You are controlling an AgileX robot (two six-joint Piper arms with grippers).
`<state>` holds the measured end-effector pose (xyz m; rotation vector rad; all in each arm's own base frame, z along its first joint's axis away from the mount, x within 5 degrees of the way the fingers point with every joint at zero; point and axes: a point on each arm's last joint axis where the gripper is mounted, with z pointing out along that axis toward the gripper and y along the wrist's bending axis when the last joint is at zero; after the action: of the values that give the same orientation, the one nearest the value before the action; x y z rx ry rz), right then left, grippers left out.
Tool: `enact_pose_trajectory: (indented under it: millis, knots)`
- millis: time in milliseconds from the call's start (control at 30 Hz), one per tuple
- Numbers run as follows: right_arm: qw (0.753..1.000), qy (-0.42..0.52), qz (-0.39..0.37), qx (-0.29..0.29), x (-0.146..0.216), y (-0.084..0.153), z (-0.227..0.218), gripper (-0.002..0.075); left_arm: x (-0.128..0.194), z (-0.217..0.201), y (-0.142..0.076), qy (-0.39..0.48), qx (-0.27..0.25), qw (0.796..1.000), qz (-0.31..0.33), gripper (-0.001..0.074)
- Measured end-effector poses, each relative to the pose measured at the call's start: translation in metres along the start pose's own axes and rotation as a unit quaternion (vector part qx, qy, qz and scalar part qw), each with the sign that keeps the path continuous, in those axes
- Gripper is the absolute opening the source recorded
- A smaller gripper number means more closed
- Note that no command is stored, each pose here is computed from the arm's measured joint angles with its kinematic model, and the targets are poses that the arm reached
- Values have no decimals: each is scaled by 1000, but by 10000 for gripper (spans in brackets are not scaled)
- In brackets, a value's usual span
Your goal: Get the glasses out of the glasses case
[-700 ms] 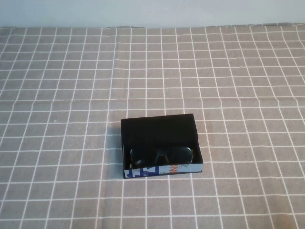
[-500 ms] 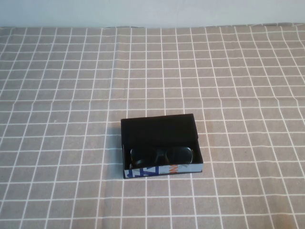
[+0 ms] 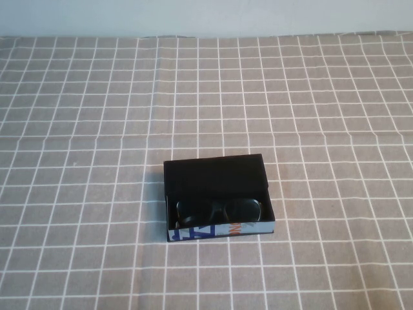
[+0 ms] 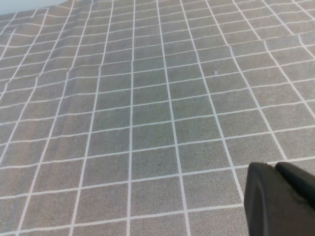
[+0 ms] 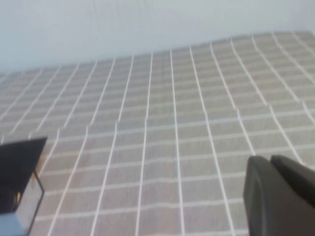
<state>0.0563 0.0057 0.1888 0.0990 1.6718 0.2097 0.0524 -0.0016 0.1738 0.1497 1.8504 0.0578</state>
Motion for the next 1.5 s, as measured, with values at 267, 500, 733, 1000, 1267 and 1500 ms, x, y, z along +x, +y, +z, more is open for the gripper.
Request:
enact_pose_trajectory:
  millis: [267,500,733,1000,1267,1500]
  knots:
    - [997,-81,0,1,-15,0,-1,-20,0,0,0,0,0,1000,0,-4]
    - [983,-181,2,2,-32,0,-6,-20,0,0,0,0,0,1000,0,-4]
    - [972,-236,2,3,-42,-1,-10,-20,0,0,0,0,0,1000,0,-4]
    - [931,-358,67,-12,-61,-2,-23,-20,0,0,0,0,0,1000,0,-4]
    - [899,-419,114,-66,-129,15,-58,-20,0,0,0,0,0,1000,0,-4]
    - [938,-331,75,-73,-208,39,-70,-20,0,0,0,0,0,1000,0,-4]
